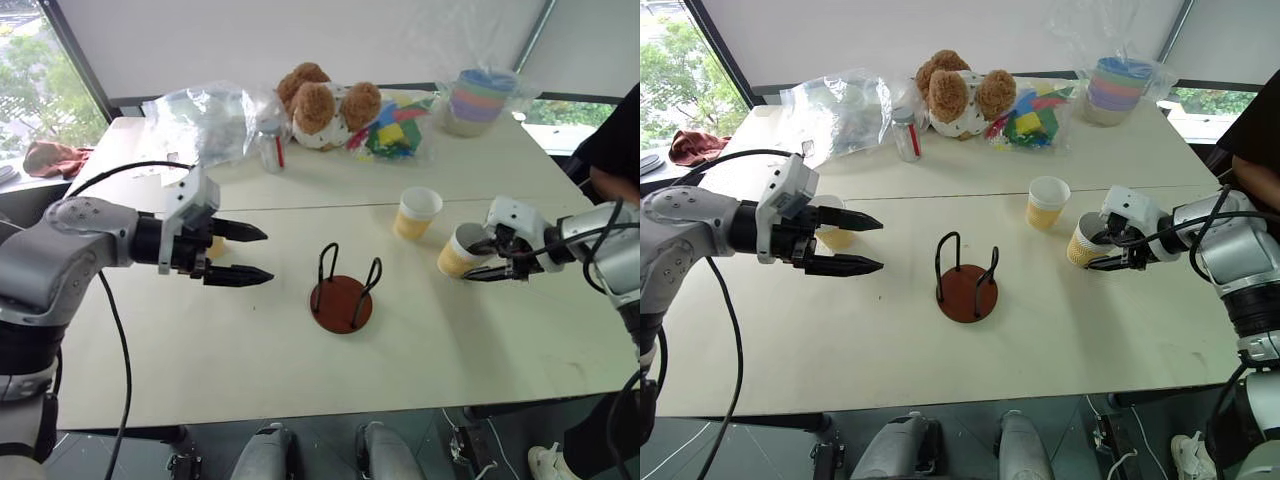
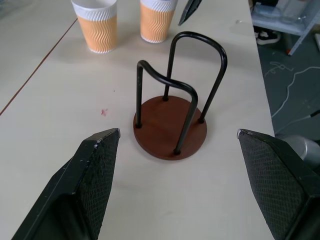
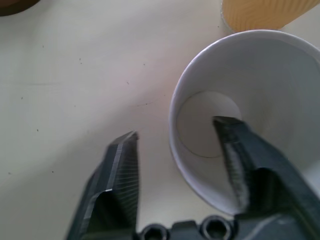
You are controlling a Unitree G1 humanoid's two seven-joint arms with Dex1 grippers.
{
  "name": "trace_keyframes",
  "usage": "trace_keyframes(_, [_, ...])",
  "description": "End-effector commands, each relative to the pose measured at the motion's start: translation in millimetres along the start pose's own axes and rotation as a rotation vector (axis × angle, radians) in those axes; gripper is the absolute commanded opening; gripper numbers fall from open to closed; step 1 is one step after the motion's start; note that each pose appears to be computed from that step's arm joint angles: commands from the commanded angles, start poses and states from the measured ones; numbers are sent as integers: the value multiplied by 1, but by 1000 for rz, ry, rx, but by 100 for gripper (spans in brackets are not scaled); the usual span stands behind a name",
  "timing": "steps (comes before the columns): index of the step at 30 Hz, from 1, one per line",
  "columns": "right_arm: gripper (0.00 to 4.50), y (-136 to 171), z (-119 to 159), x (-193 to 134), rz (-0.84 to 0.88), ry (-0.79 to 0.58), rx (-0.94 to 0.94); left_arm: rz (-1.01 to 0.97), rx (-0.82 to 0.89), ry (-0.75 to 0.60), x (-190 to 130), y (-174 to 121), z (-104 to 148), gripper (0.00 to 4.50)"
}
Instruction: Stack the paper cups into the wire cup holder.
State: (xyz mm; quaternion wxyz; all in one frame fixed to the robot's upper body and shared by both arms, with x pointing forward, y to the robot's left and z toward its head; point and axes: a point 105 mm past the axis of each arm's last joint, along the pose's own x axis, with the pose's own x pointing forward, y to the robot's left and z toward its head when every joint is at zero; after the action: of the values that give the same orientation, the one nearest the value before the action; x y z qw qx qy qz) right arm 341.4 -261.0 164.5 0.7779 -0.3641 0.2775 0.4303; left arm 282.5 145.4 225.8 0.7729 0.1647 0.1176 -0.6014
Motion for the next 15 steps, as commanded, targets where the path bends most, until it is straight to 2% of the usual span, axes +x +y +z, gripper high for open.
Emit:
trace_keyframes(1, [48,-8,12,-10,-31,-20,-48,21,46,0,-5,-1,3,390])
trace_keyframes(2, [5,-8,13,-10,-30,-19,-56,22,46,2,-5,-1,2,390])
trace_keyframes(8, [5,-14,35,-25,-36,-28,-162,20,51,27,-5,0,-6,390])
trace_keyframes(10, [5,-16,62,-38,-22,-73,-219,14,54,45,-6,0,-9,390])
trace_keyframes(12, [5,-15,101,-55,9,-165,-295,5,64,39,-5,-1,-8,390])
trace_keyframes(15, [5,-9,140,-69,58,-234,-395,-22,59,20,-6,-6,-3,390])
